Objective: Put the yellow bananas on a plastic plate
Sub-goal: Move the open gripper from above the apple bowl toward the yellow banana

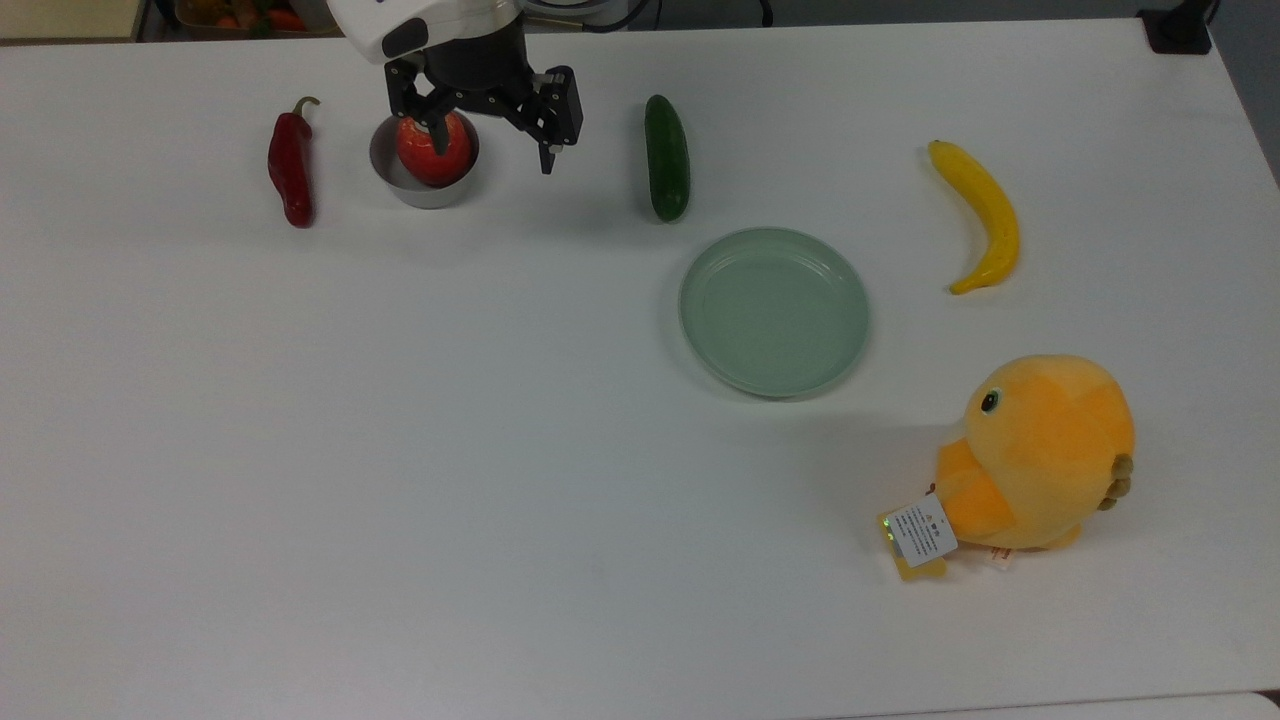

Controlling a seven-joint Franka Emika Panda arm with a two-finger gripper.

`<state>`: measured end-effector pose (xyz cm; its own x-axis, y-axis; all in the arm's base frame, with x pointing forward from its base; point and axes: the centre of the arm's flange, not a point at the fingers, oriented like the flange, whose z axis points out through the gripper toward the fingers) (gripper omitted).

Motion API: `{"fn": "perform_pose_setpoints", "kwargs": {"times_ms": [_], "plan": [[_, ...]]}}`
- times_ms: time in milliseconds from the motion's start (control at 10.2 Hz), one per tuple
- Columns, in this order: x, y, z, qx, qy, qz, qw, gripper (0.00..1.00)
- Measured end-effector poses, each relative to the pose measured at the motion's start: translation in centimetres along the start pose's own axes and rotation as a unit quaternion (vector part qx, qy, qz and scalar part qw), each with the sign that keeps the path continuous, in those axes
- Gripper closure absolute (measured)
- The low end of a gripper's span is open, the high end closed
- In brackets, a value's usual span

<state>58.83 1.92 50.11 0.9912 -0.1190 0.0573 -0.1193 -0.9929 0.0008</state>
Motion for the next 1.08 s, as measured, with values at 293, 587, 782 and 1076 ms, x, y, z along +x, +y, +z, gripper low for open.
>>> {"fn": "perform_pose_setpoints", "kwargs": {"times_ms": [293, 587, 782, 1076], "plan": [[0.0, 0.2, -0.1, 0.0, 0.001, -0.016, 0.9999, 0.0], [0.0, 0.4, 0.0, 0.0, 0.0, -0.02, 0.9998, 0.0], [-0.2, 0.6, 0.5, -0.001, -0.006, -0.021, 0.9998, 0.0], [-1.3, 0.5, 0.5, -0.001, -0.01, -0.025, 0.9997, 0.0]]}}
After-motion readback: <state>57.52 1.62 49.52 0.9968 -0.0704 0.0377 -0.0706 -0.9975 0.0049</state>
